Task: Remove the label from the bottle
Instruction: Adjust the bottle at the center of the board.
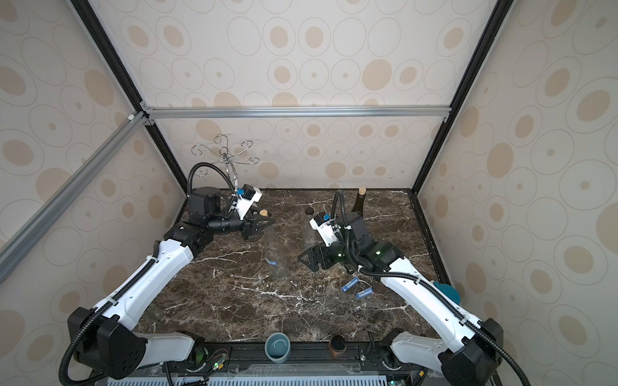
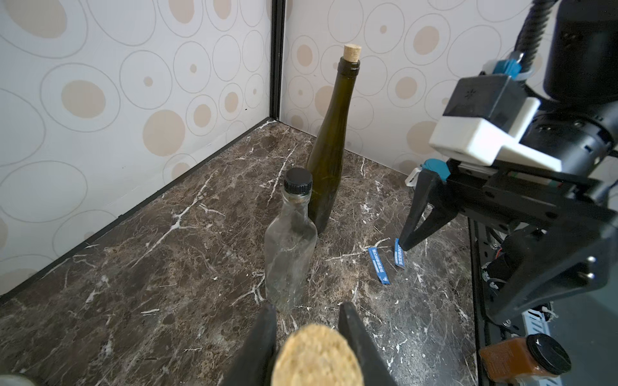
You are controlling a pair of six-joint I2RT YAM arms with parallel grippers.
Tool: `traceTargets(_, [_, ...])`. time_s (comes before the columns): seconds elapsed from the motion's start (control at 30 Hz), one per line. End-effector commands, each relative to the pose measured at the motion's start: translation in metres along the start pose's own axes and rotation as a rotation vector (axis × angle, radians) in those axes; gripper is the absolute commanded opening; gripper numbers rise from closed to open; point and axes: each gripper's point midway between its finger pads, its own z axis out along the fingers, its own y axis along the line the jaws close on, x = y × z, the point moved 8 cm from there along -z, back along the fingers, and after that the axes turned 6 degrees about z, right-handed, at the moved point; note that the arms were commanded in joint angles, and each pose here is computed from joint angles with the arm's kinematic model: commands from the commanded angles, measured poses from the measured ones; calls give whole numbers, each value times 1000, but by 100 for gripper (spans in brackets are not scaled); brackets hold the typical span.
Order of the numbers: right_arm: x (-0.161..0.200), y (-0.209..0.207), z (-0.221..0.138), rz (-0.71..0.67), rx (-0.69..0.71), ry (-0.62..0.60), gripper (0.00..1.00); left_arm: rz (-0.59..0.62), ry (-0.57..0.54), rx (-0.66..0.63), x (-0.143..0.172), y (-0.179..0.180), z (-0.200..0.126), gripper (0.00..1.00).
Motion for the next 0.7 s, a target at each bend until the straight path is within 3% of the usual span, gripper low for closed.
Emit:
traceTargets(0.0, [-4,1,-2,-20,1,-7,89,26,-49,-49,-17,-1,-11,20])
traceTargets(0.43, [-24,11,9,14,-77,-66,88,-70,-98,-334,-56,4,-40,6])
traceTargets(0.67, [-26,19,29,0,-60,-50,87,-142,-106,-519,-67,-1,-46,4])
